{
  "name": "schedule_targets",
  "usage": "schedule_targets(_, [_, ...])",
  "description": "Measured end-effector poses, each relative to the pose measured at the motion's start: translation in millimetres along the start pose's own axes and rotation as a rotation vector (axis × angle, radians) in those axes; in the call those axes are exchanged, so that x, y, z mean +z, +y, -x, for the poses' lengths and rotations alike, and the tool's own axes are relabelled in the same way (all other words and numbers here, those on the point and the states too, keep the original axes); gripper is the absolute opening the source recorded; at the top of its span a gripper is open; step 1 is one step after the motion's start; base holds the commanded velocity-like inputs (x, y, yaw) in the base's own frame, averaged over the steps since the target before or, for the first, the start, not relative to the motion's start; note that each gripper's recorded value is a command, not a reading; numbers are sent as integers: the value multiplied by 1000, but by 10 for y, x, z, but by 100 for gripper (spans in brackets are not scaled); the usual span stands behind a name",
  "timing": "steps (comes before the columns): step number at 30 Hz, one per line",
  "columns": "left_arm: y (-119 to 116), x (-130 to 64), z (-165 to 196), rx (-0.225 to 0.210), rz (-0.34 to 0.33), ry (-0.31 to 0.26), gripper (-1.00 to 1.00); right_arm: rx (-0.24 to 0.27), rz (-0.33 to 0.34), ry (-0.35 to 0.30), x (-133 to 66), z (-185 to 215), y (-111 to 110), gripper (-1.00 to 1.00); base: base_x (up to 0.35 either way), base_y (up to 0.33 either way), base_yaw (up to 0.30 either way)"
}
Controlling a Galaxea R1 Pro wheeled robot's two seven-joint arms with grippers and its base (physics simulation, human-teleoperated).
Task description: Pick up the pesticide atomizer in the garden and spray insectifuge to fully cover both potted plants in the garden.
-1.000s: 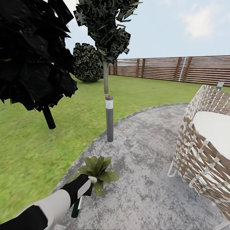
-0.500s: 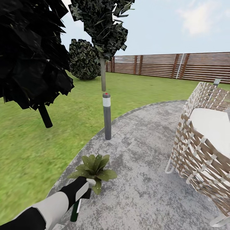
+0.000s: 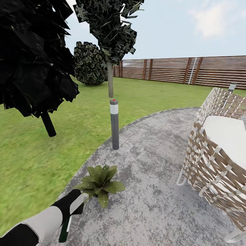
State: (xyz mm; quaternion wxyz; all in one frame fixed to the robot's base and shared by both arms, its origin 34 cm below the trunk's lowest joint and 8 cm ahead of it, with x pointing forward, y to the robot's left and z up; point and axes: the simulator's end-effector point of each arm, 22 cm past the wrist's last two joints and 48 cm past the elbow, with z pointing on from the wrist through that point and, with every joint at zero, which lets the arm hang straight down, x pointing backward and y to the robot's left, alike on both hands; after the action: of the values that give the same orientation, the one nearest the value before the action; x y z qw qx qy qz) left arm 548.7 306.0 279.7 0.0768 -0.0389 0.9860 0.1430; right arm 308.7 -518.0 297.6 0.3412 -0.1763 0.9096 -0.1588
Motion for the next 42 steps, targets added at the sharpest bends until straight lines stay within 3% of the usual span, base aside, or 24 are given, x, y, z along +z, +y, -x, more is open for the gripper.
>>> schedule_targets(5, [-168, -517, 631, 47, -25, -8, -100, 0, 2, 1, -3, -7, 11, 100, 0, 0, 0])
schedule_targets(10, [-243, -563, 662, 54, -40, -9, -100, -1, 1, 2, -3, -8, 4, 100, 0, 0, 0])
schedule_targets(15, [-401, -399, 400, 47, -58, -7, -100, 2, 6, 24, -17, -113, 32, 100, 0, 0, 0])
schedule_targets(17, [-581, -422, 347, 56, -78, -10, -100, 3, 7, 27, -19, -124, 34, 100, 0, 0, 0])
schedule_targets(19, [-1065, -561, 262, 65, -144, -9, -100, 4, 6, 30, -22, -137, 30, 100, 0, 0, 0])
schedule_targets(21, [-1250, -633, 244, 80, -162, -15, -100, 5, 5, 32, -22, -142, 22, 100, 0, 0, 0])
schedule_targets(23, [-1348, -670, 249, 66, -182, -21, -100, 5, 4, 32, -21, -142, 19, 100, 0, 0, 0])
schedule_targets(24, [-1446, -714, 227, 25, -201, -10, -100, 6, 3, 32, -21, -141, 13, 100, 0, 0, -5])
schedule_targets(29, [-1632, -1065, 411, -98, -214, -15, -100, 8, 2, 32, -19, -139, 9, 100, 0, 0, -125])
schedule_targets(33, [-1848, -1387, 463, -218, -286, 31, -100, 8, 3, 32, -19, -139, 14, 100, 0, 0, -251])
schedule_targets(34, [-1858, -1584, 637, -382, -285, -2, -100, 6, 7, 32, -19, -138, 28, 100, 0, 0, -248])
schedule_targets(35, [-1795, -1626, 676, -439, -254, -17, -100, 5, 9, 31, -17, -133, 34, 100, 0, 0, -56])
schedule_targets(36, [-1644, -1632, 668, -511, -177, -27, -100, 5, 7, 19, -12, -89, 18, 100, 0, 0, -45])
schedule_targets(38, [-1606, -1633, 684, -550, -155, -47, -100, 2, 13, 12, -14, -69, 24, 100, 0, 0, -23])
schedule_targets(41, [-1600, -1645, 709, -615, -115, -121, -100, -1, 38, 1, -19, -19, 75, 100, 0, 0, -5])
schedule_targets(42, [-1629, -1646, 687, -627, -121, -116, -100, -2, 39, -2, -22, -2, 77, 100, 0, 0, -27])
